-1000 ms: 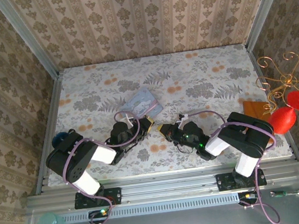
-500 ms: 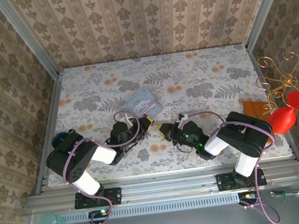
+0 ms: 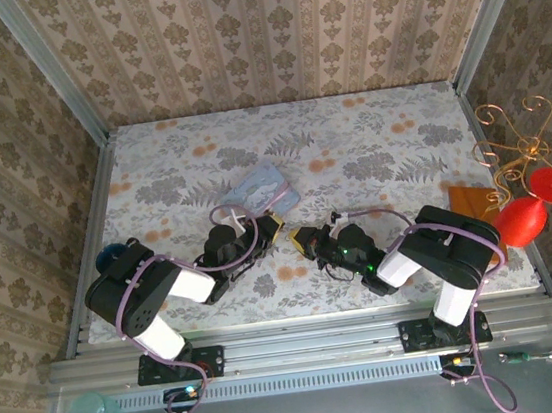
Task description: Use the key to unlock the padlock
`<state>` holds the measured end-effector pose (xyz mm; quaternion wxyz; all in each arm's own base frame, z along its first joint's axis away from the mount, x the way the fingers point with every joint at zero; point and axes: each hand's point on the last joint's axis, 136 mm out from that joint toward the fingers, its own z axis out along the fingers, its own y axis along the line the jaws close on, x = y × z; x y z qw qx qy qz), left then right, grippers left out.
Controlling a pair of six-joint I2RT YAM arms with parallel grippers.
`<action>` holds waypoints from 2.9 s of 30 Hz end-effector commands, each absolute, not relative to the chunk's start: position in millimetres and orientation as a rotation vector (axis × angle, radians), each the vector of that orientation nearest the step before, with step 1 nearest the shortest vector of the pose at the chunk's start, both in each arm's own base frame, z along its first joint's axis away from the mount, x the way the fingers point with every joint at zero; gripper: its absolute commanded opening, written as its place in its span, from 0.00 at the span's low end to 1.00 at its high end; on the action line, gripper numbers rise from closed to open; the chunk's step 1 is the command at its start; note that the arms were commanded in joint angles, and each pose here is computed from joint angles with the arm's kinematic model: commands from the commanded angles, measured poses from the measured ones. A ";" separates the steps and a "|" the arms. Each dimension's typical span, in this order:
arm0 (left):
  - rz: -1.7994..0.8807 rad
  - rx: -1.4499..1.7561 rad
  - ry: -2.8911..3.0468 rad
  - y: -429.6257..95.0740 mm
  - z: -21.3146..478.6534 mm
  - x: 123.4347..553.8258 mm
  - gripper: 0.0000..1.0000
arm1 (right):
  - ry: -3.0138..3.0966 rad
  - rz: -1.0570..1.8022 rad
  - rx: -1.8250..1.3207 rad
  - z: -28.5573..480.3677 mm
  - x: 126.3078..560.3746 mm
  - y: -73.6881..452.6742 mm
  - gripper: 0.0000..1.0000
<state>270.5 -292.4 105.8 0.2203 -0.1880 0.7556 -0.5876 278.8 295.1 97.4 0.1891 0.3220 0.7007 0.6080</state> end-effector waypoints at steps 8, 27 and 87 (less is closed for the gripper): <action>-1.754 -0.408 2.029 -310.5 133.5 258.3 0.00 | 1.916 1.767 0.958 107.8 290.7 297.7 0.00; -1.740 -0.380 2.051 -314.8 131.2 254.6 0.00 | 1.866 1.796 0.882 133.4 301.5 300.7 0.00; -1.734 -0.319 2.070 -325.8 142.1 250.0 0.00 | 1.909 1.759 0.793 134.8 300.1 315.8 0.00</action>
